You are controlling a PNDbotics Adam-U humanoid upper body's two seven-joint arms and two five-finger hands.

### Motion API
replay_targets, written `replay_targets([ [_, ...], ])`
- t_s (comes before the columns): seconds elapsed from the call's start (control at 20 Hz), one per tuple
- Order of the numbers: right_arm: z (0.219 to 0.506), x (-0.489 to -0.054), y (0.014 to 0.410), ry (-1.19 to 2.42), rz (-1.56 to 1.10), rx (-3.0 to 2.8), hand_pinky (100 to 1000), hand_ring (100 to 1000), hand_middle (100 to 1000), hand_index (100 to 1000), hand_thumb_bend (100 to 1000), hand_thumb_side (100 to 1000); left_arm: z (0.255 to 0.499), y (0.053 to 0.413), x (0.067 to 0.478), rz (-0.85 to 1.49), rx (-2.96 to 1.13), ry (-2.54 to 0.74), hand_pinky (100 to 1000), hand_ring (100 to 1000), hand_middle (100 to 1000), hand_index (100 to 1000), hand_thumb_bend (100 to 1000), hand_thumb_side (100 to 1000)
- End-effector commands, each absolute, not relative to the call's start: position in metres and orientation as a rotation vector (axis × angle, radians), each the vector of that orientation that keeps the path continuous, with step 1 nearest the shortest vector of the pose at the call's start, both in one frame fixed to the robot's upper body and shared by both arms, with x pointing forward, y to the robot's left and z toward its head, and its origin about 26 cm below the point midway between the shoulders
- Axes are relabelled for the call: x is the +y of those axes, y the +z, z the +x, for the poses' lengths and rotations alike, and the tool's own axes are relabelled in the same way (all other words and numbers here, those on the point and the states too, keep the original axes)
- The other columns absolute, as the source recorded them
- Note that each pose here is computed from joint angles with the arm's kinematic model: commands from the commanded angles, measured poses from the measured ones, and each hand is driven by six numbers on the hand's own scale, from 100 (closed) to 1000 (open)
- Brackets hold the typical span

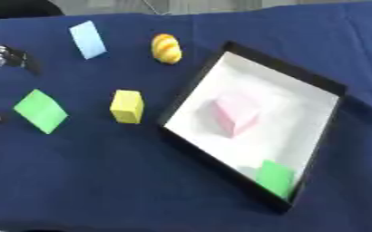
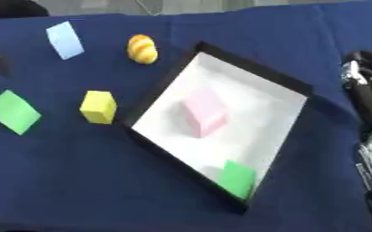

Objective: Pick up objects on the table and place them in the box.

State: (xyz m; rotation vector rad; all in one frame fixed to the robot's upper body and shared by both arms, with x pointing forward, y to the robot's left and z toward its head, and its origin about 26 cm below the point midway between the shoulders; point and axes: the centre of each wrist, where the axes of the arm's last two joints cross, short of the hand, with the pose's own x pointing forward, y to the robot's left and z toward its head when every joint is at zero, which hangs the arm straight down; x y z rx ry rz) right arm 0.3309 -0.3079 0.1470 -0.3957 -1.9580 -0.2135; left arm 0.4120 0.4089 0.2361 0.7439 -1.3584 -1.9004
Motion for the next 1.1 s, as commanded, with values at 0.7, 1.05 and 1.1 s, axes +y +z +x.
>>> replay_targets([
  [0.7,0.332,-0.309,0.156,-0.212,-0.392,-1.984,780,770,718,795,194,433,0.437,0.225,0.403,0.787,-1.236,-2.03,891,928,856,869,733,100],
  [1.05,0.332,-0.307,0.156,-0.215,-0.383,-1.985,780,771,719,796,195,433,0.445,0.209,0.396,0.745,-1.215,-2.056,767,774,671,722,687,100],
  [1.1,0.332,-0.307,0.156,-0.216,-0.383,-1.985,780,771,719,796,195,434,0.445,0.212,0.395,0.755,-1.242,-2.049,737,731,625,675,684,100],
])
